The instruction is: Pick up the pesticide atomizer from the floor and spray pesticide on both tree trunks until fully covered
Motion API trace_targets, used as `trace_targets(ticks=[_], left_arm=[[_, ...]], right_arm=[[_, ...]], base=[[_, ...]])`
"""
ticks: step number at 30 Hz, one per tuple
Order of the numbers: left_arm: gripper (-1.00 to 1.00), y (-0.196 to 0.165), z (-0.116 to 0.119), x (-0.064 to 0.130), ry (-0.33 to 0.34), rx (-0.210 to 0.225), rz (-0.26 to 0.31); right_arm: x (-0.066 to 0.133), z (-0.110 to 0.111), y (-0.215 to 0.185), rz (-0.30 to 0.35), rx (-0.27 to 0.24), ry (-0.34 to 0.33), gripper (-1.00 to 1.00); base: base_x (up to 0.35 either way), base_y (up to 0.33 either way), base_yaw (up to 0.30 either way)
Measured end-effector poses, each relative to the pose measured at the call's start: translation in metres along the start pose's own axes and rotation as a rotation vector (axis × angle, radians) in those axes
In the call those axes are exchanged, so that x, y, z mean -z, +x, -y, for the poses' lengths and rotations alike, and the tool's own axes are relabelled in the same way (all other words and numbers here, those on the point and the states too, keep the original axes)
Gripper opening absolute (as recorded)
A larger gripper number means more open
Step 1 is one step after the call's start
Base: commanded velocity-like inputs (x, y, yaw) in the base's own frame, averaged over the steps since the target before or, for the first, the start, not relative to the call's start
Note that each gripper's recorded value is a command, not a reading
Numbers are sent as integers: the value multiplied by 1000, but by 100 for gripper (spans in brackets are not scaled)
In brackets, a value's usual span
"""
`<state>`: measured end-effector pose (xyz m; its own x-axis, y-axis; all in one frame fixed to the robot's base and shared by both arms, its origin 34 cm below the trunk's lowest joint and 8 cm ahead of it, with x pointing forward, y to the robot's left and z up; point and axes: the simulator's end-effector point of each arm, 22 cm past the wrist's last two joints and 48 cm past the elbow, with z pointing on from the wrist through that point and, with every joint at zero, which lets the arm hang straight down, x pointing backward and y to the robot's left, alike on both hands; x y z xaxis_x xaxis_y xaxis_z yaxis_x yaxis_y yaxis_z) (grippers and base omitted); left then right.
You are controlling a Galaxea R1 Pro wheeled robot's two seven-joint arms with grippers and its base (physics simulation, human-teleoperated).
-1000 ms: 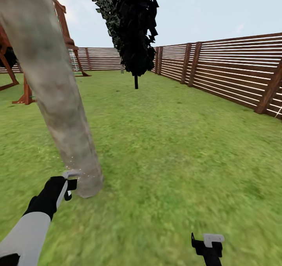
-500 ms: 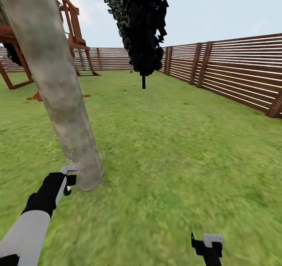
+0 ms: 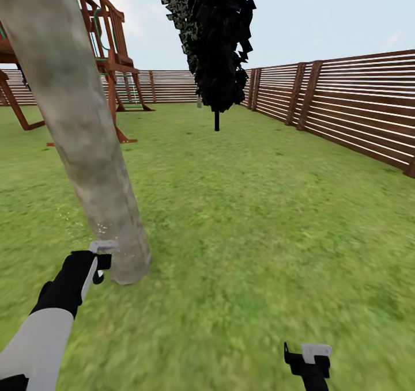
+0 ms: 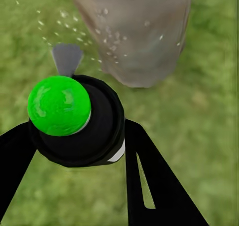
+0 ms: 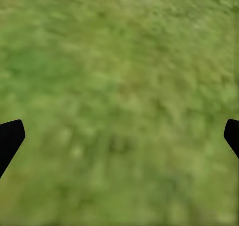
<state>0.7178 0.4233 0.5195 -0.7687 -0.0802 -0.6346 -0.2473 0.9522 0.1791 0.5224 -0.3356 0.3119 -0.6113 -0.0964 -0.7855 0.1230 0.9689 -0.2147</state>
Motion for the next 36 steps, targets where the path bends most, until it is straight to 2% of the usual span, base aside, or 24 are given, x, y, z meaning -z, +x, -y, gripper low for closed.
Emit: trace_targets(ticks=[2,3,5,7,12,17,21,29,33,36], left_arm=[[-100,-1,-3,9,-4,-1,-32],[-100,-4,3,12,1,-21,-29],[-100,-8,17,16,2,-95,-17],[-100,-8,21,17,-1,-126,-15],[-100,-1,14,14,-15,-132,-33],[-100,26,-6,6,-59,-100,-83],[-100,41,4,1,-46,-106,-117],[-100,42,3,0,-50,-105,-120],[-100,60,0,-6,-53,-111,-159],[-100,87,-6,-16,-54,-108,-217]], right_arm=[[0,0,0,0,-1,0,100],[0,0,0,0,-1,1,100],[0,0,0,0,-1,0,100],[0,-1,0,1,-1,-1,100],[0,-1,-1,1,-2,-2,100],[0,-1,0,1,-2,-2,100],[0,1,0,0,0,0,100],[0,2,0,0,1,2,100],[0,1,0,1,0,1,100],[0,1,0,1,0,0,100]], base=[[88,-131,0],[148,-199,0],[178,-222,0],[209,-217,17],[234,-191,241],[237,-186,248],[176,-221,32],[22,-268,10],[0,-270,239],[0,-270,275]])
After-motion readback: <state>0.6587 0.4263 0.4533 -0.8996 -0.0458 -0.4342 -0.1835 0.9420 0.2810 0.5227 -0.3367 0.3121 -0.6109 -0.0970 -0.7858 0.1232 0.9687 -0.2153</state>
